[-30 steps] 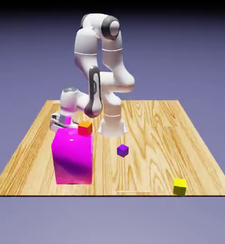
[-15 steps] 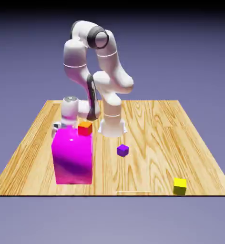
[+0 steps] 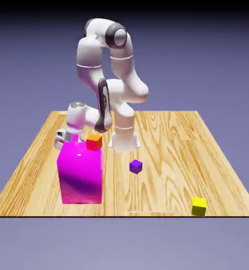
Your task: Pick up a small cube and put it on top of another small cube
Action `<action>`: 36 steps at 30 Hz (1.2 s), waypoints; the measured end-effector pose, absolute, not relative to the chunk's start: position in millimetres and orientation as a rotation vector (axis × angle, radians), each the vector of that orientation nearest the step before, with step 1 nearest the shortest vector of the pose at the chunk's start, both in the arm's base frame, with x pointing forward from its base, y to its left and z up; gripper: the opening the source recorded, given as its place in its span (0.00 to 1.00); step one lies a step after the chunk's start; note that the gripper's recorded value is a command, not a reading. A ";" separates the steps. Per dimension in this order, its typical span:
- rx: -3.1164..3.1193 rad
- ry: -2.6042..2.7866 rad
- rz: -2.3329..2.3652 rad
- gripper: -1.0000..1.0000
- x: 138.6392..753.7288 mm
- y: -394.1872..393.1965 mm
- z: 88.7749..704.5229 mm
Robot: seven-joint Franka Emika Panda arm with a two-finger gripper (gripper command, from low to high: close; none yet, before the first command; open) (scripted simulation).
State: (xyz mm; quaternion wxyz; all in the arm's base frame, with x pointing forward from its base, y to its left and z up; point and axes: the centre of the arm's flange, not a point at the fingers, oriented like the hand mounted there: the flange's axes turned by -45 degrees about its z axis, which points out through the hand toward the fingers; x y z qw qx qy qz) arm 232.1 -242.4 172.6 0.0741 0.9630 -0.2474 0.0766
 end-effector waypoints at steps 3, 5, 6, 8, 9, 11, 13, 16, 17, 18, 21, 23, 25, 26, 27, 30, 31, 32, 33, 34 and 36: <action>2.899 -0.748 0.230 0.00 230.1 -240.4 180.8; 2.912 -0.750 0.233 0.00 229.0 -237.5 185.5; 2.920 -0.751 0.235 0.00 228.2 -235.7 187.6; 2.940 -0.757 0.242 0.00 226.2 -231.9 191.2; 2.952 -0.760 0.246 0.00 225.1 -229.7 192.7; 2.979 -0.766 0.257 0.00 222.8 -224.5 195.2; 2.990 -0.770 0.262 0.00 221.6 -222.6 196.0; 2.994 -0.678 0.377 0.00 255.1 -248.1 223.9; 3.020 -0.665 0.339 0.00 257.8 -252.1 221.4; 3.044 -0.652 0.300 0.00 260.1 -256.4 219.1; 3.114 -0.607 0.182 0.00 266.8 -268.3 213.1; 3.157 -0.576 0.102 0.00 270.5 -276.2 210.2; 3.196 -0.545 0.020 0.00 273.6 -284.1 208.1; 3.215 -0.529 -0.021 0.00 275.1 -288.0 207.5; 3.232 -0.512 -0.063 0.00 276.5 -291.8 207.1; 3.280 -0.465 -0.188 0.00 279.8 -303.3 207.4; 3.294 -0.449 -0.231 0.00 280.6 -307.1 208.1; 3.309 -0.431 -0.269 0.00 282.9 -309.4 209.9; 3.324 -0.413 -0.307 0.00 285.2 -311.6 212.1; 3.338 -0.394 -0.346 0.00 287.4 -313.7 214.5; 3.362 -0.359 -0.426 0.00 291.5 -317.7 219.9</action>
